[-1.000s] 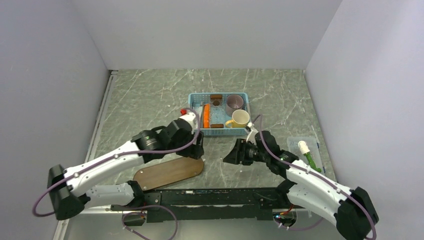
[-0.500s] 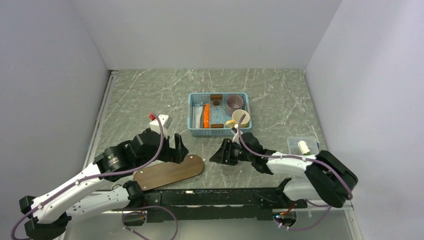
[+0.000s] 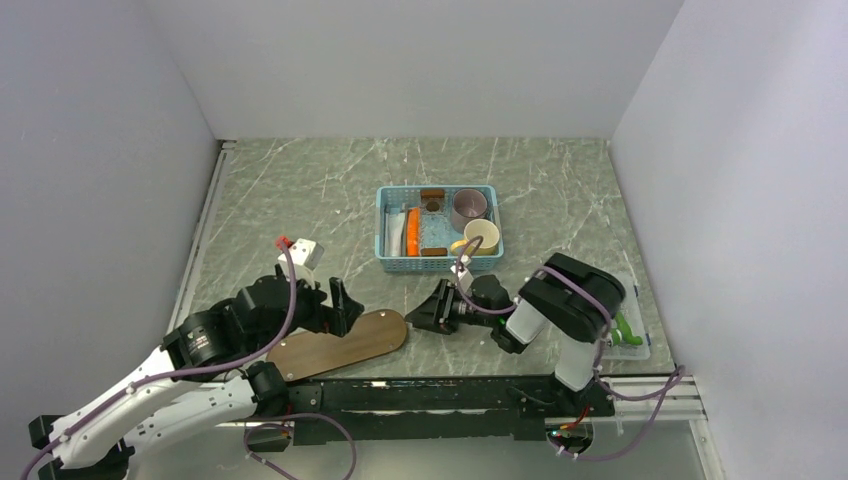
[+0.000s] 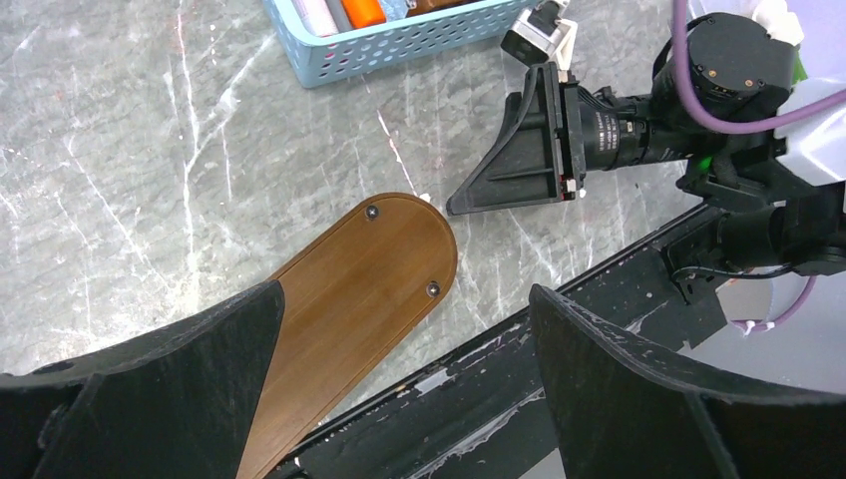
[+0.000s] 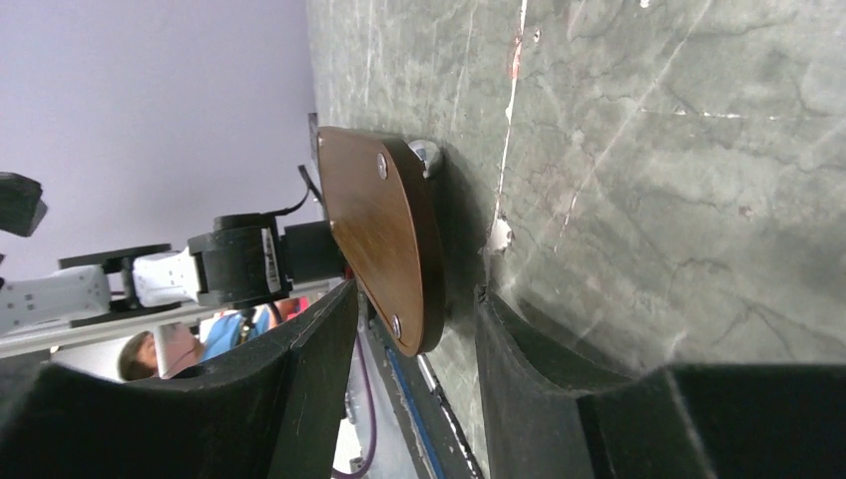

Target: Prepare toiletry sets of a toothbrush and toothpaste on the tray

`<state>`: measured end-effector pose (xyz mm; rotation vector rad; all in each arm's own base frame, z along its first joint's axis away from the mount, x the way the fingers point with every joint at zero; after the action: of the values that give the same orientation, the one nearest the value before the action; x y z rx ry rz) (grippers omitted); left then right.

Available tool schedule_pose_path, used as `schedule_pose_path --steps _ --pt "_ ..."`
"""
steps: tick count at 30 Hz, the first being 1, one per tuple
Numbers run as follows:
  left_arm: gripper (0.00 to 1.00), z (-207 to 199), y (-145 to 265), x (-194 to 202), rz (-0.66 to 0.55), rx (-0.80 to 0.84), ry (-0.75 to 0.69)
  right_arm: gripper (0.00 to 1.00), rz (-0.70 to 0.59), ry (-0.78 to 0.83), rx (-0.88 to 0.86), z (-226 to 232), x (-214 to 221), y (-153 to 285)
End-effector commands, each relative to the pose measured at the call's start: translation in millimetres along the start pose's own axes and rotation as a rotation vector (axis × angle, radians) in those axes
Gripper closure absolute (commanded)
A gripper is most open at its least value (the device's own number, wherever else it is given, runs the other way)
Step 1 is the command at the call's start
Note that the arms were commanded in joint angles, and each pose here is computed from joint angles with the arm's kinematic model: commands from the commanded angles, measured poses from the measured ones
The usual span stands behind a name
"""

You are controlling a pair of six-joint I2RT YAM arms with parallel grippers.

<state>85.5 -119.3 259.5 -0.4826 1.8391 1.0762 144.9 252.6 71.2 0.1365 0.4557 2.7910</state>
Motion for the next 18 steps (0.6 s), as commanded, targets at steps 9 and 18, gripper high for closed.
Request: schedule_pose_path --steps 9,18 --pt "0.01 0 -7 4 0.003 0.008 -0.04 0.53 0.074 0.016 -0.309 21 8 -7" --pt "0.01 1 -13 10 0.029 -0.006 -0.05 0.62 0.106 0.039 -0.323 23 13 -20"
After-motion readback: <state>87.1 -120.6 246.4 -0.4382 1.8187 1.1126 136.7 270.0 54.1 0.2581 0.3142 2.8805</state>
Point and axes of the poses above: each gripper's point midway between its finger pads, its own y axis back along the fingers, its own z axis along the line the jaws close on, x = y × z, the point moved 8 cm from there along y, back along the fingers, and after that the axes turned 12 degrees about -y, right-handed, at the moved point
